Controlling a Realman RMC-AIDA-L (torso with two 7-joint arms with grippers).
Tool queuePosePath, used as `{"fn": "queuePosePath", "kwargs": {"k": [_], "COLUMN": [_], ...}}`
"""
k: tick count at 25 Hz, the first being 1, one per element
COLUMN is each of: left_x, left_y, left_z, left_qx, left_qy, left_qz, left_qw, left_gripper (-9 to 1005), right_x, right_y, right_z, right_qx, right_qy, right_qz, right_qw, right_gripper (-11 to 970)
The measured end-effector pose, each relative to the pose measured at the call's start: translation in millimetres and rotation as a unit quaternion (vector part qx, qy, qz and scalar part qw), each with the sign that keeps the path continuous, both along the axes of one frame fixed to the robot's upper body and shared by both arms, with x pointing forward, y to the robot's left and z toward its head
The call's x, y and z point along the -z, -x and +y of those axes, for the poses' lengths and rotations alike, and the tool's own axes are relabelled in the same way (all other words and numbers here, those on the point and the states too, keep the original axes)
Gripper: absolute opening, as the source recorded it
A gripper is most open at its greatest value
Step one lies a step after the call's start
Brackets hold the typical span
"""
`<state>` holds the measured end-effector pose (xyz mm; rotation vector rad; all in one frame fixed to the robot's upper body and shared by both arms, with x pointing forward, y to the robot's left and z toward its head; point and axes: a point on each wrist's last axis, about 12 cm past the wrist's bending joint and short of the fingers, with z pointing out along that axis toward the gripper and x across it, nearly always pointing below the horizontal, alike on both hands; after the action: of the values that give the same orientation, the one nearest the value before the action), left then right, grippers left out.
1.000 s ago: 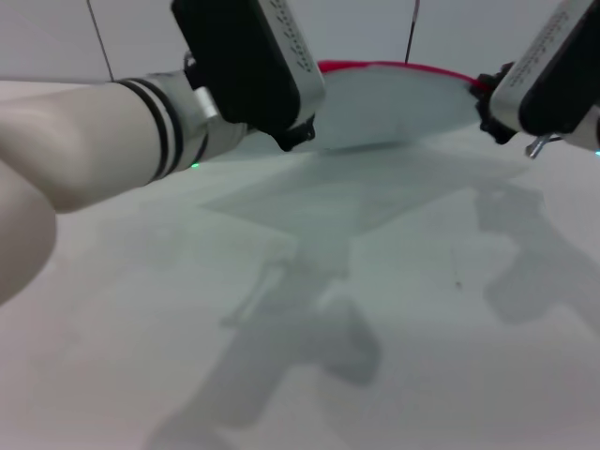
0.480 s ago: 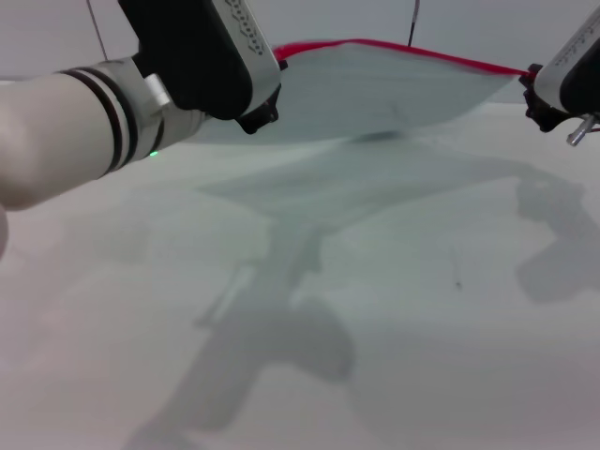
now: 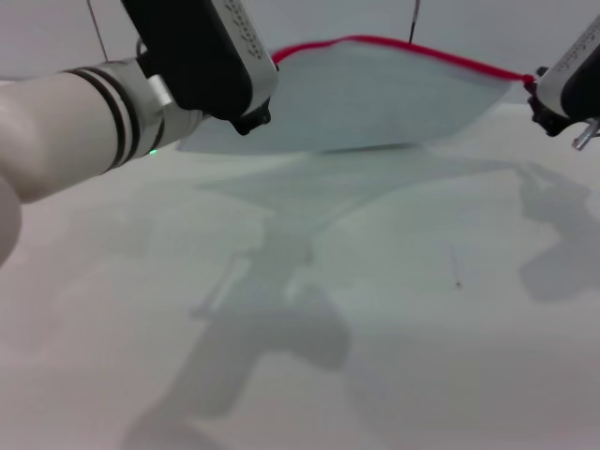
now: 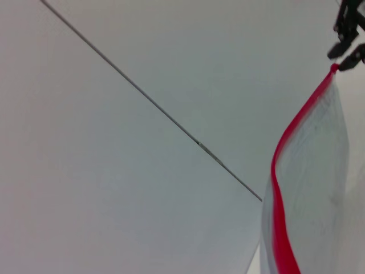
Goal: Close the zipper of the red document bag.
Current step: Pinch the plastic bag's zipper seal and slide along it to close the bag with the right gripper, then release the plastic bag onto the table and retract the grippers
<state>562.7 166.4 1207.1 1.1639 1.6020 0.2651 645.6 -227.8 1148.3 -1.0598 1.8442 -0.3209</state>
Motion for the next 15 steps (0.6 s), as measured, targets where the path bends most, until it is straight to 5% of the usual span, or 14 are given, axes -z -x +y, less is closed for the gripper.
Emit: {"fn": "queuePosePath", "kwargs": {"k": [6, 8, 15], "left_x": [7.0, 9.2, 10.7], "left_y": [-10.3, -12.2, -15.4], "left_z": [-0.5, -1.5, -5.3], "left_qx": [-0.003, -0.003, -0.020], "left_qy": [-0.003, -0.001, 0.057], "left_qz": [0.001, 0.001, 0.012], "left_qw": [1.000, 1.000, 0.998], "left_gripper": [74, 111, 357], "right_x": [1.9, 3.4, 7.0], "right_y": [0.3, 1.1, 13.5], "right_z": [-2.8, -2.5, 7.7], "right_qx": [0.027, 0.031, 0.039], "right_qy": [0.008, 0.003, -0.089], "right_qz": [0.002, 0.004, -0.038], "right_qw": [1.000, 1.000, 0.995], "right_gripper": [94, 301, 514]}}
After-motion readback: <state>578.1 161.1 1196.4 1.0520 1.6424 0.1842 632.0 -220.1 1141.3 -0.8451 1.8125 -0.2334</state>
